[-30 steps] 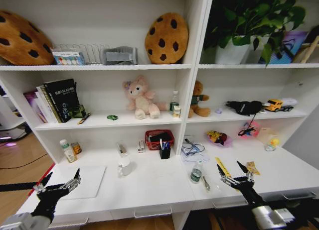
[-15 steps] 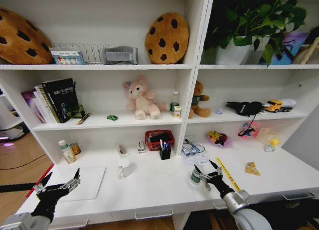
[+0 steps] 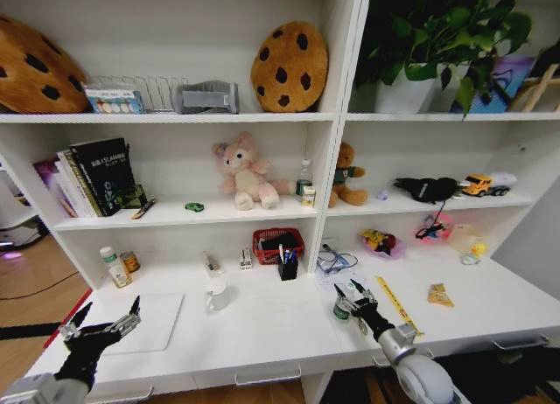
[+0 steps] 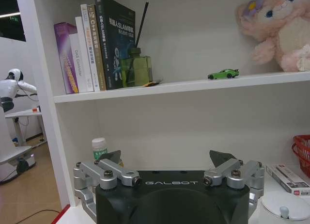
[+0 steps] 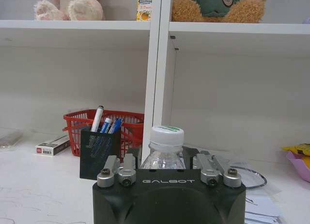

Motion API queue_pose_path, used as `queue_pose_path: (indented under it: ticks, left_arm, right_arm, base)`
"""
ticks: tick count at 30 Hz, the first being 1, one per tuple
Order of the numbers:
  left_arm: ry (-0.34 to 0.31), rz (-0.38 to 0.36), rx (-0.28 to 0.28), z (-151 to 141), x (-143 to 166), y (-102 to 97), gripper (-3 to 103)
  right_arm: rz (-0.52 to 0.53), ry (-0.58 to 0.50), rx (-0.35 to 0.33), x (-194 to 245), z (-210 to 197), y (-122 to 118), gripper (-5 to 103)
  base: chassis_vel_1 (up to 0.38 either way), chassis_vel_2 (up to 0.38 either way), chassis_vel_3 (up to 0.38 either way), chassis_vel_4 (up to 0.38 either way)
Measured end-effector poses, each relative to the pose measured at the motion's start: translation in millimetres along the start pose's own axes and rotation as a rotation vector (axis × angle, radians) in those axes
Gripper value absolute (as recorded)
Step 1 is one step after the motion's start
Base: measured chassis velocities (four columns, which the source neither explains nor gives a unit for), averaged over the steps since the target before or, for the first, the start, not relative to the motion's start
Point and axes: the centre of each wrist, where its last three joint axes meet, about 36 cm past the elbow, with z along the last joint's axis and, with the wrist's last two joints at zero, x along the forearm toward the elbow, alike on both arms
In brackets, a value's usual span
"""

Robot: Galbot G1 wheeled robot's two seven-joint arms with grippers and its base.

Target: Organize the objects on the table.

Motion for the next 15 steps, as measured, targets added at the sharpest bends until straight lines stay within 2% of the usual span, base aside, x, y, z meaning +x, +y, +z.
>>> queue_pose_path:
  ticks: [1,3,5,8,13,15]
  left_arm:
    - [0.000,0.000,0.000,0.0,0.0,0.0,100]
    - [0.000,0.000,0.000,0.0,0.0,0.0,100]
    - [0.000,0.000,0.000,0.0,0.0,0.0,100]
    - [0.000,0.000,0.000,0.0,0.0,0.0,100]
    - [0.000,0.000,0.000,0.0,0.0,0.0,100]
    - [0.000,0.000,0.000,0.0,0.0,0.0,100]
  right_arm:
    - [0.000,-0.001,-0.001,1.5,-0.8,0.9,44]
    - [0.001,-0.002,-0.003,3.1,-1.3,1.5,44]
    - [0.005,-0.004,-0.008,7.5,-2.1,2.7,33]
    - [0.006,-0.012,-0.014,14.6,-4.7,5.0,27]
    - [0.001,-0.040,-0.021,31.3,-20.5,14.5,27]
    - [-0.016,-0.067,-0.025,51.6,-37.8,25.0,27]
  base:
    - [0.000,0.000,0.000,0.000]
    - [0.000,0.000,0.000,0.000]
    - [0.000,0.000,0.000,0.000]
    - [0.000,0.000,0.000,0.000]
    - [0.000,0.000,0.000,0.000]
    - [0.000,0.000,0.000,0.000]
